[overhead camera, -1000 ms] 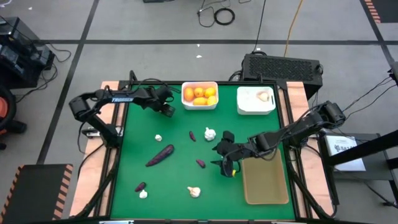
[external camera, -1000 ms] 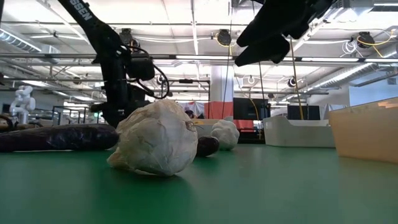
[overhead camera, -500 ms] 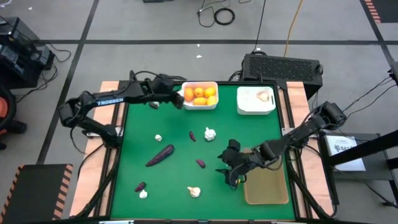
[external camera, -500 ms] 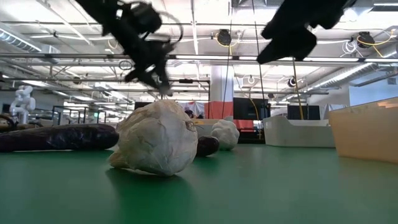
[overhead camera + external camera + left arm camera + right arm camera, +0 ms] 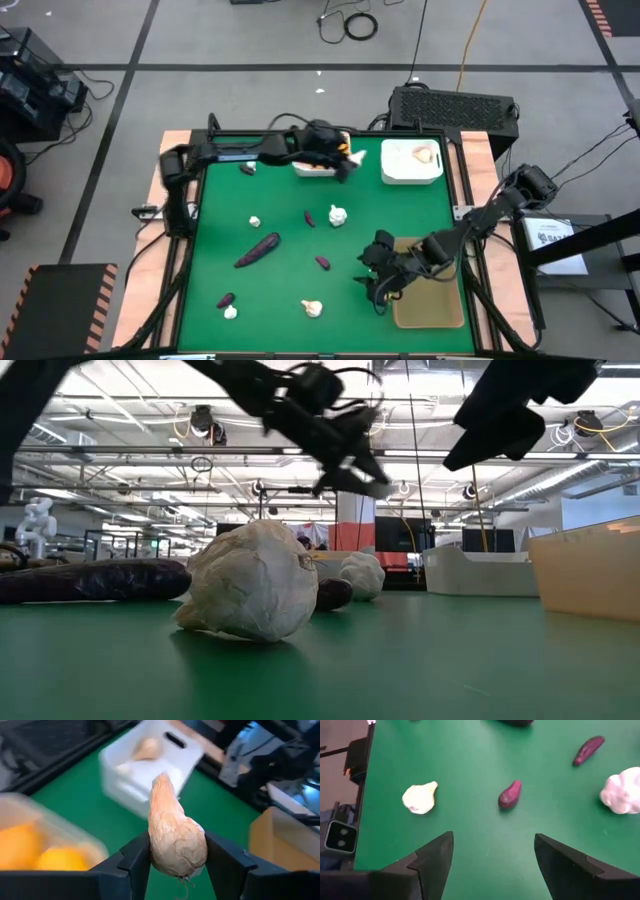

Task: Sort produce into baskets
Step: Put the garlic into the right white bin

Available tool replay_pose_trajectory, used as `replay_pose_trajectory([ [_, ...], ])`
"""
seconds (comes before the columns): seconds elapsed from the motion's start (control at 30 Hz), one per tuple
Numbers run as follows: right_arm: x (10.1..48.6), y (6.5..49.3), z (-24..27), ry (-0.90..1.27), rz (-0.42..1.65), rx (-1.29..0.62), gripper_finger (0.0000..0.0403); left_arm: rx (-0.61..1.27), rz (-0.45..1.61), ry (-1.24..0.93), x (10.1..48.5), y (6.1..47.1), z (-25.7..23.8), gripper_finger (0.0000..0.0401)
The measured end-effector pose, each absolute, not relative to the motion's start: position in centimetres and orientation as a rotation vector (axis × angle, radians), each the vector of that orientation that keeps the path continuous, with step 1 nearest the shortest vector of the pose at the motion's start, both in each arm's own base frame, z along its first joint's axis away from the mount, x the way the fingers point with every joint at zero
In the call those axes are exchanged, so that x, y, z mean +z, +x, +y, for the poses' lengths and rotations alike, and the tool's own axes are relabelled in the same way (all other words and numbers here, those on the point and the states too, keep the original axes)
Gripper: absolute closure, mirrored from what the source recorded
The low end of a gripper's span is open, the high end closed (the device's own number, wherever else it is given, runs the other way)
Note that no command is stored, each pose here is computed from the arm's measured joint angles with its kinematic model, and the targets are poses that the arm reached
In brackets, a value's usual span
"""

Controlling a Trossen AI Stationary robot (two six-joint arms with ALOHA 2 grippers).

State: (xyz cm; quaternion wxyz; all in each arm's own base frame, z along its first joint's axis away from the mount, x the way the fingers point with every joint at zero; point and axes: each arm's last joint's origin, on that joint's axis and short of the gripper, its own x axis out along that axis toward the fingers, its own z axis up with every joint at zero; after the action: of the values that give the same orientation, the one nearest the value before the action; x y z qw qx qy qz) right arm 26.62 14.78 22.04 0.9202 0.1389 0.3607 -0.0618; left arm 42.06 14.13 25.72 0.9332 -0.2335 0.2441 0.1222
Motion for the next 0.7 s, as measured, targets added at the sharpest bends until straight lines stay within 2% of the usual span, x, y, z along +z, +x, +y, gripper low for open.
replay_pose_trajectory([
  [0.3, 21.6, 26.2, 14.6, 0.249, 0.798, -0.142, 0.0135, 0.125, 0.428, -0.452, 24.5, 50.3, 15.1, 0.0232],
  [0.7, 21.3, 25.8, 14.3, 0.196, 0.833, -0.176, 0.0135, 0.037, 0.395, -0.455, 19.1, 55.0, 16.4, 0.0232],
])
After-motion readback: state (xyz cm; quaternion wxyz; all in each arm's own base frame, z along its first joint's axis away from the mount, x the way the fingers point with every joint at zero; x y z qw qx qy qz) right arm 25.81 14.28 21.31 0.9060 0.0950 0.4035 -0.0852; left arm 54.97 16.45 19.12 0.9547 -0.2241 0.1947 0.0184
